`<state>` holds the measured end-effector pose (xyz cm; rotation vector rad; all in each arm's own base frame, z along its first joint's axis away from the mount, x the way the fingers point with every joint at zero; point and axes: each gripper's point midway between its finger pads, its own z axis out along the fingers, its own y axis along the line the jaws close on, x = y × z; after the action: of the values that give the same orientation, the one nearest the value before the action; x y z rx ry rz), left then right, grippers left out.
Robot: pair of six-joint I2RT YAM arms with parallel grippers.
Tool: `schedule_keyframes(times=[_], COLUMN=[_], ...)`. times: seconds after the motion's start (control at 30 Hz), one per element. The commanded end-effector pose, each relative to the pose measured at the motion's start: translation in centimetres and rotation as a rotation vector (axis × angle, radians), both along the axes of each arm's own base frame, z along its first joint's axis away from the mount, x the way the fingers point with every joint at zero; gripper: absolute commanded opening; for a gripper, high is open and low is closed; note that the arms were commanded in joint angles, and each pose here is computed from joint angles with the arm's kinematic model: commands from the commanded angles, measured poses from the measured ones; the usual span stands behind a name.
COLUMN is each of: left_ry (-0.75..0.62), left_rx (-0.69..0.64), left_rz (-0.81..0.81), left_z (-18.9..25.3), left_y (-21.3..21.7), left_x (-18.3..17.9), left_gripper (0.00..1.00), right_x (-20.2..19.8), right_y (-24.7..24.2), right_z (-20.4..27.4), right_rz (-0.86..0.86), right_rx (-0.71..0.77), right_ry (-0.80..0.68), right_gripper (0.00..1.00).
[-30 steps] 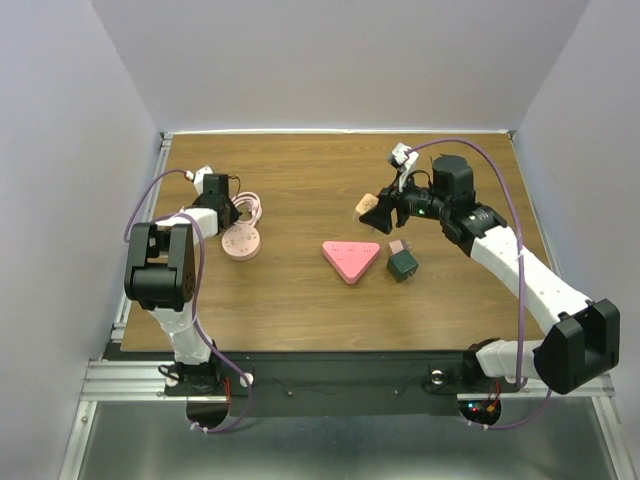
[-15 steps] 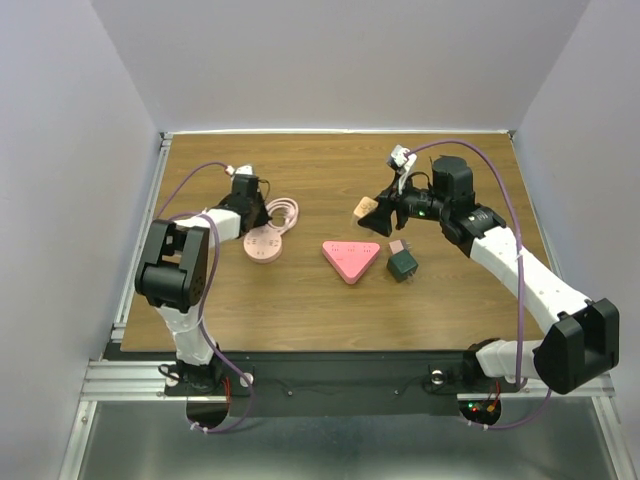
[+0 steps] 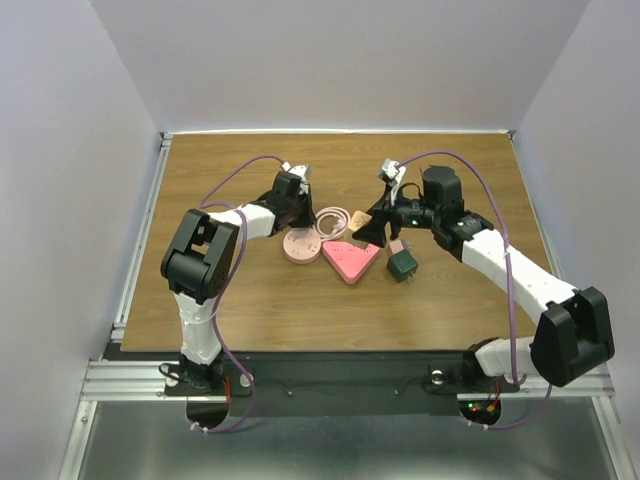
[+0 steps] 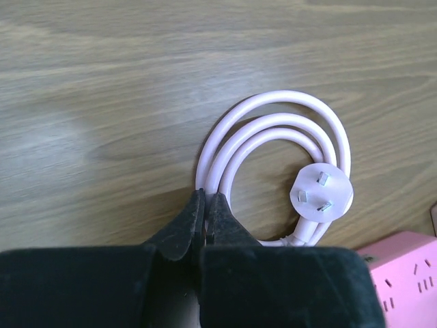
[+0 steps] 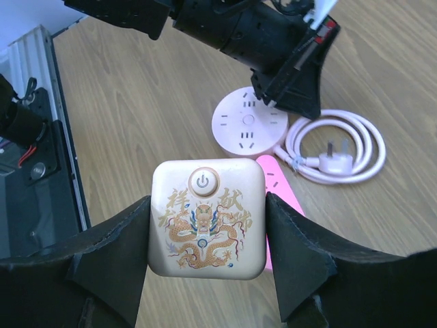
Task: Insert the plug
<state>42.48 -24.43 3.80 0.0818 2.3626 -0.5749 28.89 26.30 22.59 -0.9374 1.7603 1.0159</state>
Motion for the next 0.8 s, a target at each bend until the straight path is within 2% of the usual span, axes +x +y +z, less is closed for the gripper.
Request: schedule_keyframes(times=[0.0, 0.1, 0.13, 0.17, 0.2, 0.33, 0.53, 0.77], left_ry=[-0.088, -0.096, -0.098, -0.104, -0.109, -0.141, -0.161, -0.122], left_rx=[-0.031, 0.001, 0.010, 0.012, 0.009, -0.006, -0.008, 0.013], left_rz=[-0.070, -0.050, -0.053, -0.051, -0.054, -0.026, 0.056, 0.151], left_z=[3.2, 3.4, 3.5, 3.8, 4.0, 5.8, 7.5, 6.6], left_y=[-1.5, -0.9, -0.8, -0.5, -0.5, 0.8, 3.8, 7.1], left_x=[1.2, 1.6, 1.6, 1.7, 1.7, 2.5, 3.1, 1.3], left_gripper=[0.01, 0.18, 0.33, 0.40, 0.55, 0.70, 0.72, 0.72], right_x=[0.4, 0.7, 0.9, 0.9, 1.1, 1.1, 1.2, 3.5], right_y=[2.2, 3.3, 3.6, 4.1, 4.3, 6.2, 8.9, 9.8], right_z=[2.2, 1.9, 1.4, 1.3, 1.1, 0.1, -2.1, -3.9], right_rz=[0.060, 0.072, 0.076, 0.084, 0.085, 0.115, 0.188, 0.166], right_rx=[0.051, 0.044, 0.039, 0.039, 0.039, 0.029, 0.002, -0.036], right_ry=[-0.109, -0.115, -0.105, -0.107, -0.110, -0.110, -0.104, -0.111], right_gripper=[0.00, 0.00, 0.00, 0.00, 0.00, 0.00, 0.00, 0.01])
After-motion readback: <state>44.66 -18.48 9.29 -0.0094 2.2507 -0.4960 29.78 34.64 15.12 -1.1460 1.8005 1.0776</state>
